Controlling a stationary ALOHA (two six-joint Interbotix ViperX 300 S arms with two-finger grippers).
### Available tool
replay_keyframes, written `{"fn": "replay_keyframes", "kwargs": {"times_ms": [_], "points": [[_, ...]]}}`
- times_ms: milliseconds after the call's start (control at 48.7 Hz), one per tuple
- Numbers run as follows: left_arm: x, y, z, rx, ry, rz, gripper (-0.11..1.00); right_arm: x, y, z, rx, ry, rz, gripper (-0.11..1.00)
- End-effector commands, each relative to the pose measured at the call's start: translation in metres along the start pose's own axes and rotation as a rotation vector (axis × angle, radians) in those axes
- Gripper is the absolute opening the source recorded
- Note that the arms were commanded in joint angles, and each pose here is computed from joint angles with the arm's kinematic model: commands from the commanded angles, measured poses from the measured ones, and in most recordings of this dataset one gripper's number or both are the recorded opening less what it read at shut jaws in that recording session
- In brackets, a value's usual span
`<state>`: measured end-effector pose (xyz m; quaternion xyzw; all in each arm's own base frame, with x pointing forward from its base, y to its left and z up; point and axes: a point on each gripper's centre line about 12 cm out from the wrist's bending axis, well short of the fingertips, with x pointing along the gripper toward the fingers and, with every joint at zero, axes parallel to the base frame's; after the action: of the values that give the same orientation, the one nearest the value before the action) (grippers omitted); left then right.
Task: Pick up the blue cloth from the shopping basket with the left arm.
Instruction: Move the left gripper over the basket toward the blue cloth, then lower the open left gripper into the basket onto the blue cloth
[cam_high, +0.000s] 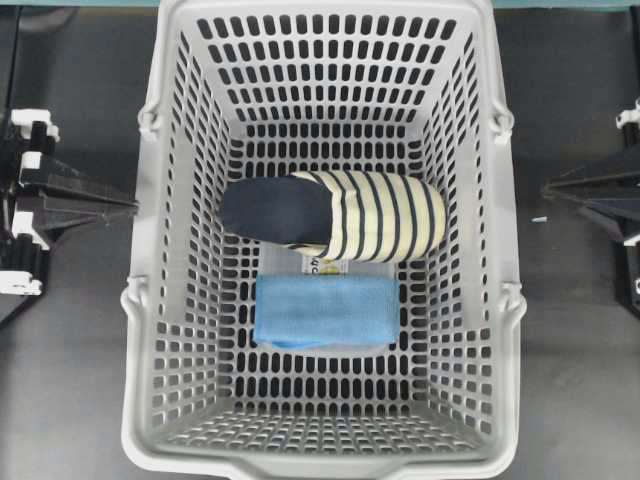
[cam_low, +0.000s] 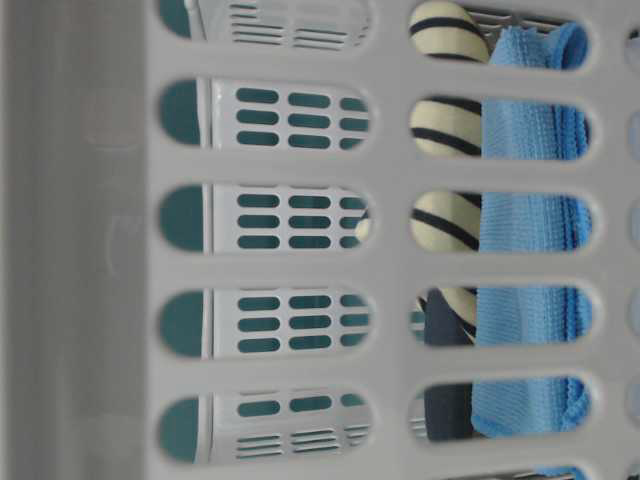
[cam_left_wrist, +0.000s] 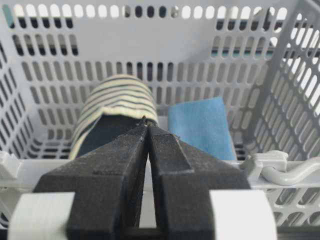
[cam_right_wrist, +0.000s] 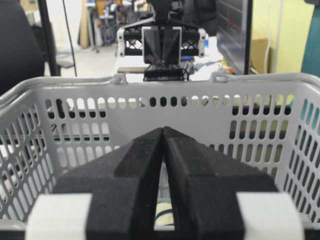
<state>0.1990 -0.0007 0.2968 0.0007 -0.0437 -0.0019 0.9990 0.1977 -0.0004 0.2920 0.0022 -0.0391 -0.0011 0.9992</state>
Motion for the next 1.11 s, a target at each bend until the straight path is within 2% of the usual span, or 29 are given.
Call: {"fn": "replay_keyframes", "kwargs": {"times_ms": [0, 82, 247, 329, 616, 719, 863, 904, 945, 986, 1089], "points": [[0.007, -0.003, 0.019, 0.015, -0.005, -0.019, 0.06, 0.003, 0.002, 0.008, 0.021, -0.023, 0.011, 0.01], [0.013, -0.003, 0.031, 0.000, 0.049, -0.017, 0.00, 0.003, 0.005, 0.008, 0.036, -0.021, 0.023, 0.01], [0.026, -0.007, 0.053, 0.009, 0.170, -0.030, 0.00, 0.005, 0.007, 0.008, 0.066, -0.016, 0.035, 0.01], [0.035, -0.009, 0.064, 0.011, 0.234, -0.037, 0.00, 0.005, 0.004, 0.007, 0.067, -0.002, 0.021, 0.01], [0.077, -0.017, 0.074, 0.019, 0.441, -0.055, 0.00, 0.005, 0.000, 0.001, 0.067, 0.075, -0.001, 0.03], [0.096, -0.019, 0.070, 0.024, 0.510, -0.057, 0.00, 0.005, 0.000, 0.002, 0.066, 0.077, -0.001, 0.22], [0.122, -0.022, 0.061, 0.022, 0.593, -0.057, 0.01, 0.006, 0.000, 0.002, 0.066, 0.077, -0.006, 0.67], [0.130, -0.023, 0.059, 0.023, 0.612, -0.058, 0.01, 0.005, 0.000, 0.003, 0.066, 0.073, -0.006, 0.75], [0.139, -0.026, 0.056, 0.024, 0.640, -0.061, 0.04, 0.006, 0.000, 0.003, 0.064, 0.072, -0.006, 0.80], [0.148, -0.027, 0.052, 0.020, 0.663, -0.060, 0.12, 0.005, 0.000, 0.003, 0.063, 0.073, -0.006, 0.81], [0.168, -0.034, 0.035, 0.028, 0.735, -0.072, 0.43, 0.005, -0.001, 0.003, 0.061, 0.073, -0.007, 0.77]]}}
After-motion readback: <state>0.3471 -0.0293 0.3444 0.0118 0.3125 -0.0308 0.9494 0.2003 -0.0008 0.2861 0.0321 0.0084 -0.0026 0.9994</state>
